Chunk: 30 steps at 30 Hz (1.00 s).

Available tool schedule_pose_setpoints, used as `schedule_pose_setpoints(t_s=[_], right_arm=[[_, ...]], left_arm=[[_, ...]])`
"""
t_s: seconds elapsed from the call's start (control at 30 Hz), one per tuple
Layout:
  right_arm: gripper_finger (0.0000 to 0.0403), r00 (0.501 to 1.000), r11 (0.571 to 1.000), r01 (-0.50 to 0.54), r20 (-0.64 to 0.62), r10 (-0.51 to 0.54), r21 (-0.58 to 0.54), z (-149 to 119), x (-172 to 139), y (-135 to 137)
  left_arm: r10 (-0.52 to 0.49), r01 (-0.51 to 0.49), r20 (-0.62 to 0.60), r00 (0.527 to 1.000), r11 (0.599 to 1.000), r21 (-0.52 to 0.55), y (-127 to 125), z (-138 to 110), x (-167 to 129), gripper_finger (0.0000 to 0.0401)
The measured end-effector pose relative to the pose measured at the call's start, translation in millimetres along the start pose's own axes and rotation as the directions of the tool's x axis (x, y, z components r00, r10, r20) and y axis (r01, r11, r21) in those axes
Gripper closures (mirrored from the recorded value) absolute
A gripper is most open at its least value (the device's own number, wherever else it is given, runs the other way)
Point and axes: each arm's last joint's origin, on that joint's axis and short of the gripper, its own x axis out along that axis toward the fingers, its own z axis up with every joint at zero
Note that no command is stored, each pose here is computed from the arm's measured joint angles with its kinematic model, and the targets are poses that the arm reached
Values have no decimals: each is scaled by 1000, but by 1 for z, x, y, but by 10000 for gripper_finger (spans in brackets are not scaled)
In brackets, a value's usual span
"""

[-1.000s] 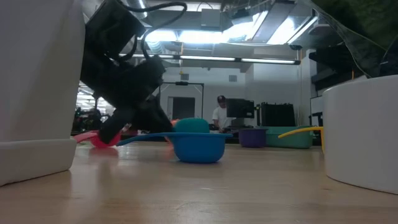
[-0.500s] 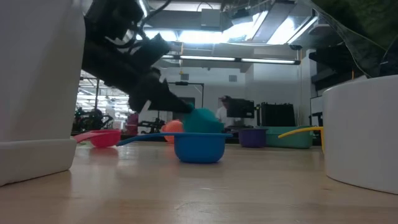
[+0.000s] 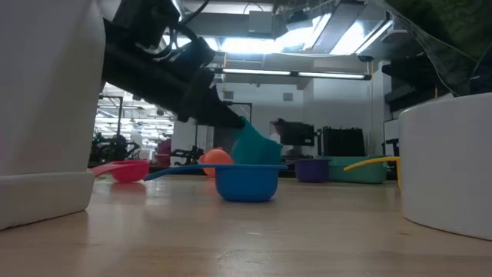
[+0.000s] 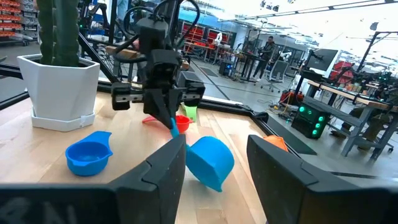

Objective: Nest measuring cups in basket
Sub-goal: Adjust the light blue measuring cup

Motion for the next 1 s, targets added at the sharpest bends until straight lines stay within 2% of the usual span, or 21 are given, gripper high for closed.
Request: schedule_pose_setpoints(t_s=[0.3,0.5,0.63,0.73,0.83,0.9,1.0], right_arm=[[227,1000,1000,0,0,0,0,0,0,0],[227,1000,1000,0,0,0,0,0,0,0],[227,1000,1000,0,0,0,0,0,0,0],[227,1000,1000,0,0,0,0,0,0,0],[227,1000,1000,0,0,0,0,0,0,0],[227,1000,1000,0,0,0,0,0,0,0],[227,1000,1000,0,0,0,0,0,0,0]], left_arm=[[-7,12,67,998,997,-74,6,11,0,401],[-5,26,148,989,990,-136,12,36,-12,401],[-37,75,163,986,970,-233,23,53,-22,401],[-79,128,156,985,932,-338,38,64,-29,401],[-143,190,138,980,872,-450,53,70,-33,401],[-192,232,130,973,822,-520,65,73,-35,401],[-293,315,139,946,726,-612,82,75,-35,401]])
